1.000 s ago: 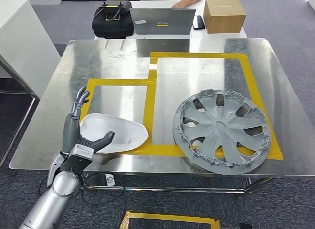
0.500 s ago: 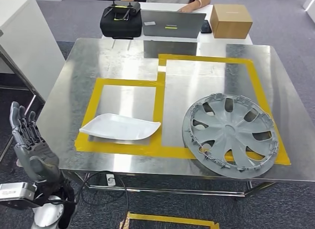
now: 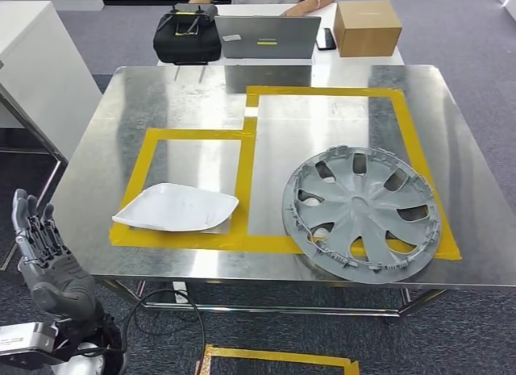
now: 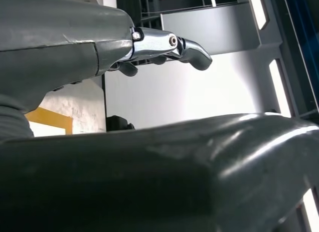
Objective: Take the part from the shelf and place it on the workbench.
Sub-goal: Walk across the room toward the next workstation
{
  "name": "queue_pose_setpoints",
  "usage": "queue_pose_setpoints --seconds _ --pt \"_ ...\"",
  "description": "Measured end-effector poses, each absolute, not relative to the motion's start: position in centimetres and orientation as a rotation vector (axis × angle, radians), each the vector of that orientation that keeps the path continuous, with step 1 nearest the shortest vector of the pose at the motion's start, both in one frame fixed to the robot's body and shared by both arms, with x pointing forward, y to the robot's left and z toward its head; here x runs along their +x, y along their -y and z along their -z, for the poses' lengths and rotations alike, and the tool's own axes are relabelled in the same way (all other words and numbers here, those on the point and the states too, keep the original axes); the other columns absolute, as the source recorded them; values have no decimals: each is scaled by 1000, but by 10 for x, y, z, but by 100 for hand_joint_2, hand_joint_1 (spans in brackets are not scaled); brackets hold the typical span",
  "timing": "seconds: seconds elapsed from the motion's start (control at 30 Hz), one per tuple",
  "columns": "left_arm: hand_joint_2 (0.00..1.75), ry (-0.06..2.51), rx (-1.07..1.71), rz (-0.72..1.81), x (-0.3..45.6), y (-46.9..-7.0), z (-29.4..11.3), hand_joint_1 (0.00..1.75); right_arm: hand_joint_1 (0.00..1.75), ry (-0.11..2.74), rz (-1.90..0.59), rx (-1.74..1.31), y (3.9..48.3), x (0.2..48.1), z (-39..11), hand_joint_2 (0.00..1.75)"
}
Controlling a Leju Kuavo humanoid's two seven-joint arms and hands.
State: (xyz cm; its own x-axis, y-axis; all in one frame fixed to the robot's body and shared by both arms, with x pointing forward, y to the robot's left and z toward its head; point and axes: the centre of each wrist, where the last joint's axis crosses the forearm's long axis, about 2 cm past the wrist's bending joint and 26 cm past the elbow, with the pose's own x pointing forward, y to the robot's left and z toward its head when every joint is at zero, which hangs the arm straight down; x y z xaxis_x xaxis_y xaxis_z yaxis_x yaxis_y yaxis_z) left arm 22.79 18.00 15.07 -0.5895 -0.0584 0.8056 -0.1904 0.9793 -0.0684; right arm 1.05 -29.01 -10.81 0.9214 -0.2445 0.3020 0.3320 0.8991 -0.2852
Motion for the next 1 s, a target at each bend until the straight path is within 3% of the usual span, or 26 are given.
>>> queue_pose_setpoints --seconds 1.0 --pt "0 2198 142 -35 216 -161 -150 0 0 253 340 -380 292 11 106 0"
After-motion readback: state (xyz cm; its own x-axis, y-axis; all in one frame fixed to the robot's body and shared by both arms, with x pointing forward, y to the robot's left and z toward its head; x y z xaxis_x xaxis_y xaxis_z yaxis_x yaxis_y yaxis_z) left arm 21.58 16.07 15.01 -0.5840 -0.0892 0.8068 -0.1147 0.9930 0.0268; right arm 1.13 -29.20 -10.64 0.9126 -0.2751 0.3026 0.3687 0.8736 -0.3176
